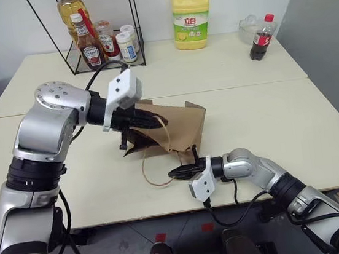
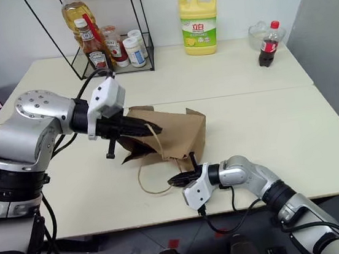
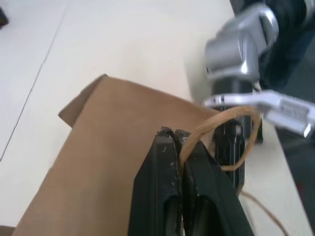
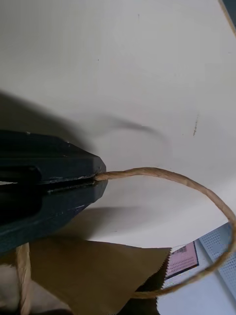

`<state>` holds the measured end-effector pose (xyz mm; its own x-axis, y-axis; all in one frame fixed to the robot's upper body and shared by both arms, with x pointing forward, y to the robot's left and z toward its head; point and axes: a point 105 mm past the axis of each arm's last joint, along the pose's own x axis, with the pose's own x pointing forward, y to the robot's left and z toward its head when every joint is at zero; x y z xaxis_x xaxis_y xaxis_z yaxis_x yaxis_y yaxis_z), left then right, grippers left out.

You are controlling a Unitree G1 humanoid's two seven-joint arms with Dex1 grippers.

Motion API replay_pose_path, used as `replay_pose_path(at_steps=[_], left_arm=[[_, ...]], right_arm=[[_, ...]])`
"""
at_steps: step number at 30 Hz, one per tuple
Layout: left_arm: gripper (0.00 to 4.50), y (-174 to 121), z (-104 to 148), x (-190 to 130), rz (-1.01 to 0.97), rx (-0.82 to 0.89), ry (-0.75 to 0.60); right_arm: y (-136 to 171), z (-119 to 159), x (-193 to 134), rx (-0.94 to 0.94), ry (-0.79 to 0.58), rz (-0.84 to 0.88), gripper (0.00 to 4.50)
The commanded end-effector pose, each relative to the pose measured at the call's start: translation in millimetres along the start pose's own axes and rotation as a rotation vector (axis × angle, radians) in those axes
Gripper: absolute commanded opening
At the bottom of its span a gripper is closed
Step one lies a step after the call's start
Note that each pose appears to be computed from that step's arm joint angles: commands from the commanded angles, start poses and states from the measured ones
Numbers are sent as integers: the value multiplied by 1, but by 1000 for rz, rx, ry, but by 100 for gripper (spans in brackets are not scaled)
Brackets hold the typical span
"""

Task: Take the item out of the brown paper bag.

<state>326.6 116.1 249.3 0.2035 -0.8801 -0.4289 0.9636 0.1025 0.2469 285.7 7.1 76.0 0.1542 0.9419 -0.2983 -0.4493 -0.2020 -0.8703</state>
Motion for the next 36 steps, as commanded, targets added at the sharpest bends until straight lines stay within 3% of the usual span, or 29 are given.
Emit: replay_pose_path(at_steps=[1,11,14,23,27,33,36], left_arm=[[4,20,23,-12,107,-54,-85],[4,52,39,-18,242,-217,-169],[4,53,38,-18,248,-199,-154],[4,6,-19,-10,41,125,138],[95,-12,-24,-9,-50,143,140],[285,-21,-21,-6,-79,189,139],[285,-30,-10,-4,-120,208,109]], right_arm=[[18,-9,-1,15,45,69,0],[24,-9,-2,7,45,87,0],[24,-9,-2,7,45,87,0],[21,-10,-1,12,51,73,0],[21,-11,-1,13,52,71,0],[21,-10,-1,14,49,74,0],[20,-10,-1,15,49,72,0]])
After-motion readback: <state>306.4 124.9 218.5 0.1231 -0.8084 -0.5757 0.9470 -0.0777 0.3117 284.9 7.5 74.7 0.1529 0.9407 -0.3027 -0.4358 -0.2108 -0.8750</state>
